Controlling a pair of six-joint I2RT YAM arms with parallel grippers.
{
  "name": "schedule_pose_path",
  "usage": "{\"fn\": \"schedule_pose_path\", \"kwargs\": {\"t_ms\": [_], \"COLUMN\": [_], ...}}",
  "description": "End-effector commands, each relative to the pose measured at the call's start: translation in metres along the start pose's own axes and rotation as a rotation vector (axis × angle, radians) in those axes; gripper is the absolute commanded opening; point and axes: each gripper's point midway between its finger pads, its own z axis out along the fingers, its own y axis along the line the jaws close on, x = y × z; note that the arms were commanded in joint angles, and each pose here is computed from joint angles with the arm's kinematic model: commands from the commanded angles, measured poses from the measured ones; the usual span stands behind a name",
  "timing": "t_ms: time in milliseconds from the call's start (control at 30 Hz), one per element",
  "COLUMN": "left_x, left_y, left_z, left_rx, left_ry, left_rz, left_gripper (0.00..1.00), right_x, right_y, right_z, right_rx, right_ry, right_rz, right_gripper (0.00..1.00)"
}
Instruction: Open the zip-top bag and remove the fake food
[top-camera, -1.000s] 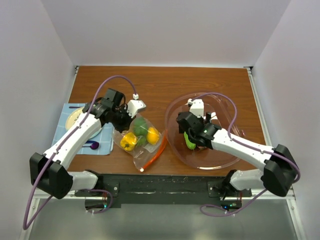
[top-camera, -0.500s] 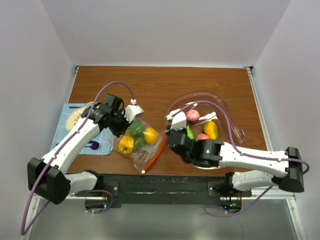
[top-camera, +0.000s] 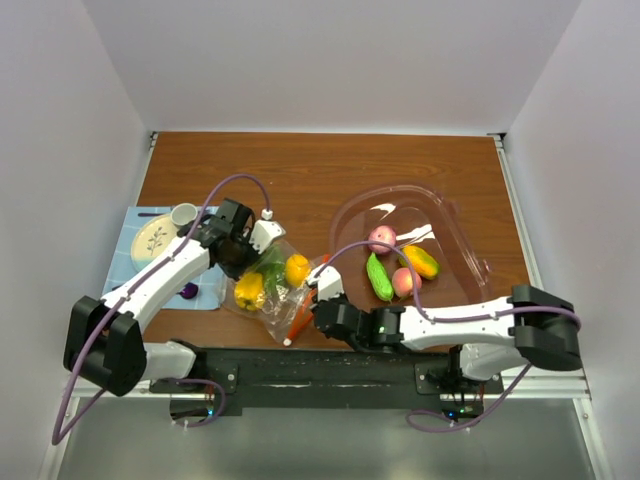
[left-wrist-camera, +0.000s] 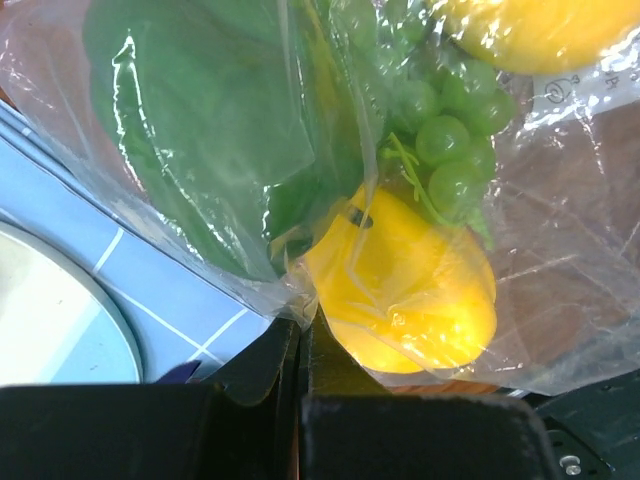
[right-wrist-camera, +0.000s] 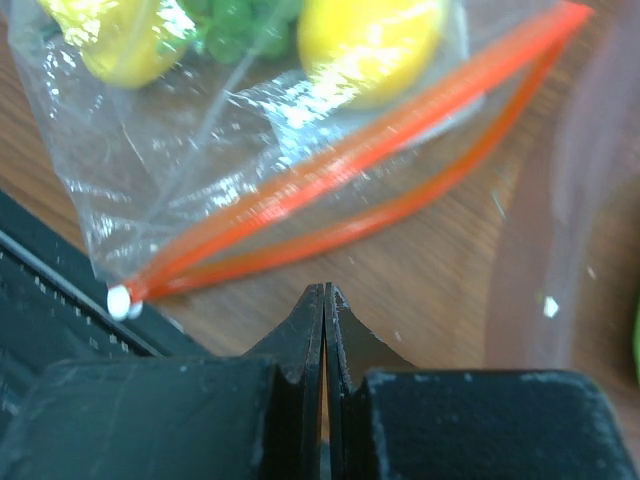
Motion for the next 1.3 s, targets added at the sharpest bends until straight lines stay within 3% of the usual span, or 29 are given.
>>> {"fn": "schedule_pose_path", "kwargs": {"t_ms": [0, 167, 233, 300, 367, 667, 1067, 1200, 1267], "left_x": [-0.01, -0.012, -0.009, -0.005, -0.004, -0.002, 0.003, 0.006, 0.008], "left_y": [0.004, 0.003, 0.001, 0.0, -0.001, -0.008, -0.012, -0.014, -0.014], "left_z": [0.004, 0.005, 0.007, 0.009, 0.009, 0.009, 0.009, 0.009, 0.009], "left_rx": [-0.017, -0.003, 0.002, 0.007, 0.012, 0.057, 0.078, 0.083, 0.081], "left_ry": [-0.023, -0.026, -0.018, -0.009, -0.007, -0.008, 0.004, 0.008, 0.014], "left_rz": [-0.005, 0.003, 0.01, 0.015, 0.027, 0.061, 0.085, 0.089, 0.091], "left_gripper": [0.0, 0.0, 0.0, 0.0, 0.0, 0.0, 0.0, 0.0, 0.0], "right_x": [-0.047, -0.064, -0.07, -0.072, -0.077, -0.093, -0.071, -0.061, -0.063], "right_y": [0.028, 0.03, 0.025, 0.018, 0.006, 0.002, 0.004, -0.002, -0.002], "right_z": [0.016, 0.038, 0.048, 0.055, 0.064, 0.096, 0.136, 0.143, 0.138], "right_rx": [-0.028, 0.032, 0.05, 0.066, 0.113, 0.142, 0.171, 0.176, 0.159], "right_ry": [-0.149, -0.191, -0.209, -0.214, -0.224, -0.234, -0.167, -0.152, -0.163], "right_rz": [0.003, -0.019, -0.013, 0.0, 0.015, 0.002, 0.004, 0.008, 0.022], "right_gripper": [0.0, 0.03, 0.2, 0.63, 0.8, 0.84, 0.83, 0.74, 0.56]}}
